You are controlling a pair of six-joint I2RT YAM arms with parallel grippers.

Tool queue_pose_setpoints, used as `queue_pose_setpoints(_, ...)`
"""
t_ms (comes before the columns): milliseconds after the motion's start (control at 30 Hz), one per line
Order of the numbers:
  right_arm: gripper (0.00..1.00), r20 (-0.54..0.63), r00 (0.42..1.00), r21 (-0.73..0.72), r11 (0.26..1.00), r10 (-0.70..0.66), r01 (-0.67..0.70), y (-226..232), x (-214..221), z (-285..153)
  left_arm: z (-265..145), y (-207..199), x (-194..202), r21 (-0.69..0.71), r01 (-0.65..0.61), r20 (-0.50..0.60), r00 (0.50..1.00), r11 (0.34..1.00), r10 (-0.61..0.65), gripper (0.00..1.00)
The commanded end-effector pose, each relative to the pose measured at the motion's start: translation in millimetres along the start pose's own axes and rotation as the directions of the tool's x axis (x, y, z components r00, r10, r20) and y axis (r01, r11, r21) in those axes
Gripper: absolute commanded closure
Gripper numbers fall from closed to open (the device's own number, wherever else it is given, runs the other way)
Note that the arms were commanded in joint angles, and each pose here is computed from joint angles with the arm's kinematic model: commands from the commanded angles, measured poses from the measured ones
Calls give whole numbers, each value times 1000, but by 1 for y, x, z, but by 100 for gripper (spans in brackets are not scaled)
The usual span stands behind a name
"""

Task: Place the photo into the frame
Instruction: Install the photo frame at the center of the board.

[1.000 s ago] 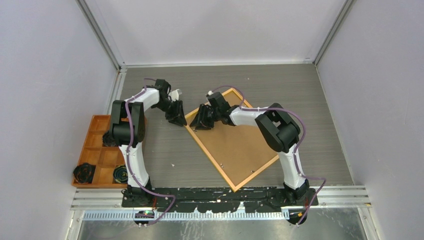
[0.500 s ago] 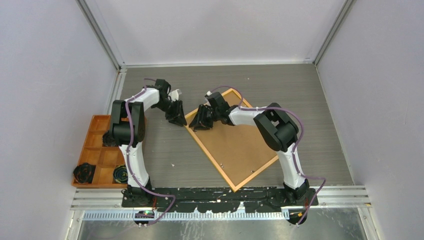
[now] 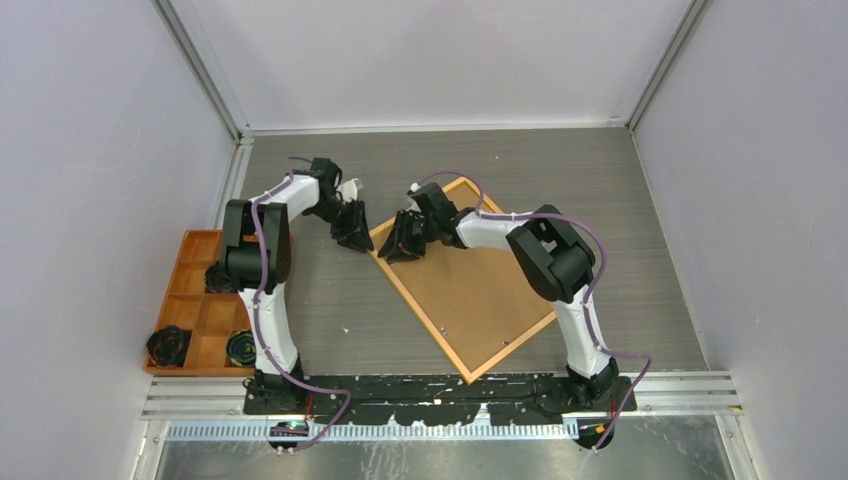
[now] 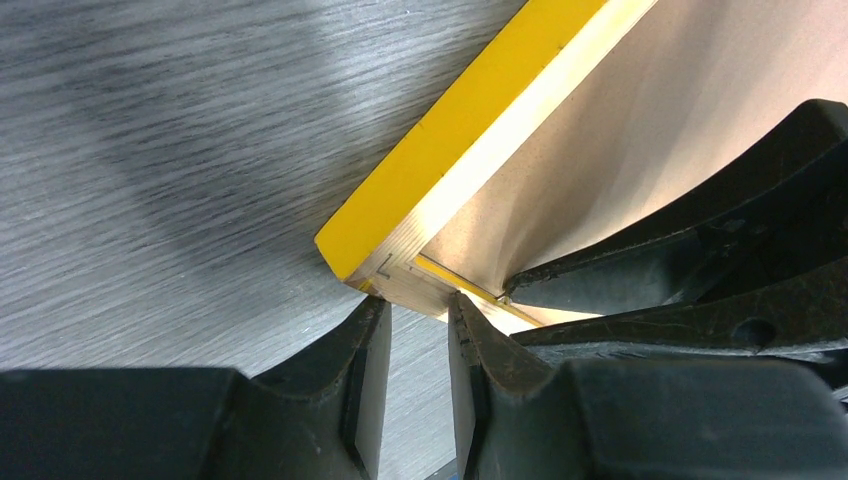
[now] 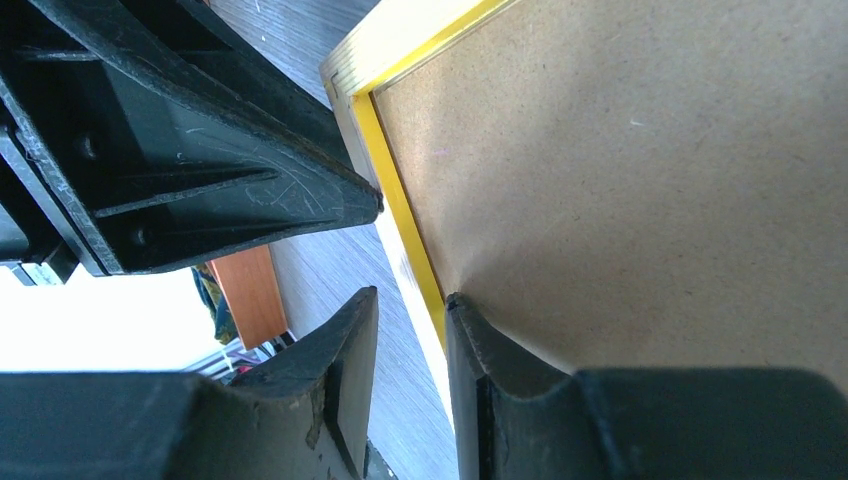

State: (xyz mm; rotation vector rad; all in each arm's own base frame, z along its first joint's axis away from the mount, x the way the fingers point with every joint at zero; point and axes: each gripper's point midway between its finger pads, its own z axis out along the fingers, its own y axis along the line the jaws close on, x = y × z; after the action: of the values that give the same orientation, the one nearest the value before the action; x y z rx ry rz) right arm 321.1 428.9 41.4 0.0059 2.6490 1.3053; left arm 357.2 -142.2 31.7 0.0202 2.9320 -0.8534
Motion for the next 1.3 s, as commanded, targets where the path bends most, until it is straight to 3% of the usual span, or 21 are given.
queue_pose_setpoints(0, 64, -99, 995, 14, 1000, -12, 13, 0, 19, -1, 4, 16, -31, -71, -41, 85, 995, 997, 47, 73)
queue_pose_setpoints(200, 58, -64, 997, -7, 1000, -30, 29, 12, -4, -14, 5, 20, -38, -95, -44, 96, 994, 995, 53, 73)
queue_pose_setpoints(367, 35, 115, 993, -13, 1000, 5, -3, 8, -68, -69, 1, 28, -56, -123, -32, 127, 991, 992, 48, 73)
queue_pose_setpoints(500, 28, 272, 961, 7, 999, 45, -49, -16, -103, -130, -5, 34, -91, -164, -37, 188, 980, 986, 68, 74)
queue_pose_setpoints(667, 28, 308, 950, 76, 994, 56, -83, -44, -85, -164, -7, 37, -130, -176, -16, 237, 970, 984, 58, 73)
queue_pose_setpoints(800, 29, 261, 964, 123, 988, 60, -95, -58, -47, -155, -18, 16, -141, -113, -26, 239, 970, 993, 53, 57)
queue_pose_setpoints(900, 32, 230, 972, 126, 989, 41, -72, -52, -23, -145, -37, -12, -128, -21, -71, 225, 972, 997, 74, 42)
queue_pose_setpoints(1000, 35, 206, 978, 112, 993, 13, -37, -39, -9, -133, -48, -33, -89, 60, -116, 165, 981, 991, 105, 32)
queue_pose_setpoints(1167, 40, 141, 990, 81, 997, -28, 17, -13, 15, -104, -35, -44, -9, 148, -158, 85, 986, 976, 147, 30)
queue_pose_setpoints(1267, 42, 103, 994, 74, 997, -39, 32, -5, 28, -87, -24, -46, 9, 159, -181, 78, 982, 971, 170, 31)
